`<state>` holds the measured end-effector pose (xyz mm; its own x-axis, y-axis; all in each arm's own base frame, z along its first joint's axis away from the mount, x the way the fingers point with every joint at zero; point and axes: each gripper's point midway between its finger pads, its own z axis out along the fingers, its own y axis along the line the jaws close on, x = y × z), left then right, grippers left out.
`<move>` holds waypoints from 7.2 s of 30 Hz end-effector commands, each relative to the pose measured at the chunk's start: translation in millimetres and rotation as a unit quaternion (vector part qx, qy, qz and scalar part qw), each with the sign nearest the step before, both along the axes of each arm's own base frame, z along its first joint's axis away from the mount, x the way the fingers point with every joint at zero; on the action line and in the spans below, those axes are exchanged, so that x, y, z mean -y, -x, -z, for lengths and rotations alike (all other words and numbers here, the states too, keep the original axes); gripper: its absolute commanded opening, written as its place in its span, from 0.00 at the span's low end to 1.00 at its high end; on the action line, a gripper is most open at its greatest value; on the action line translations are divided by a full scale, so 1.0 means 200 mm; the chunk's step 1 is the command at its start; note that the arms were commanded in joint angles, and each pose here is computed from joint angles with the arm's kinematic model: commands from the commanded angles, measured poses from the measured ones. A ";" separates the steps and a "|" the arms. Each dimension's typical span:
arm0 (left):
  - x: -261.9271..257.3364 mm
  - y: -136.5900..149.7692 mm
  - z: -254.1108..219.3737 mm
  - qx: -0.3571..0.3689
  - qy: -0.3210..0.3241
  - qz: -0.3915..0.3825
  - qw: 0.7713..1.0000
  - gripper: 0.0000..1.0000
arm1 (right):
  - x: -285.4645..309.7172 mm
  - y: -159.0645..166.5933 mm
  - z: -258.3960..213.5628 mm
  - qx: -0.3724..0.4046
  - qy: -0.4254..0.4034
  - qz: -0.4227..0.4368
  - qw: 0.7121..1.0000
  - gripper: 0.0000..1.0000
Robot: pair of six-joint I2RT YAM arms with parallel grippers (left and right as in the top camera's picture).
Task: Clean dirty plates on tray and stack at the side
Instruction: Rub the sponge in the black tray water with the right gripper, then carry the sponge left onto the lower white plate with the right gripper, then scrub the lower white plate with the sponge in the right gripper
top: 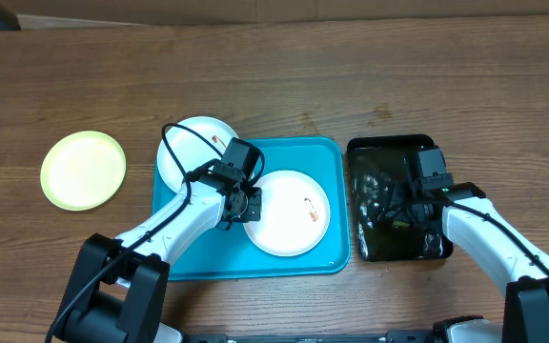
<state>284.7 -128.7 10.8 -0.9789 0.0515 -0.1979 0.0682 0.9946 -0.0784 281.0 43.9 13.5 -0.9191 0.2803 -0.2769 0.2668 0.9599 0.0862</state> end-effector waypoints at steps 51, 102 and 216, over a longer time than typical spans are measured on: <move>-0.04 0.00 0.02 0.000 -0.017 0.000 1.000 0.21 | 0.03 -0.05 -0.05 -0.027 0.041 -0.046 0.998 0.61; -0.02 0.01 0.02 -0.005 -0.007 0.003 1.000 0.04 | -0.12 0.00 -0.41 -0.061 -0.034 -0.094 0.993 0.04; -0.02 0.01 0.02 -0.007 -0.008 0.003 1.000 0.04 | -1.20 0.24 -0.05 -0.016 -0.268 -0.294 0.917 0.04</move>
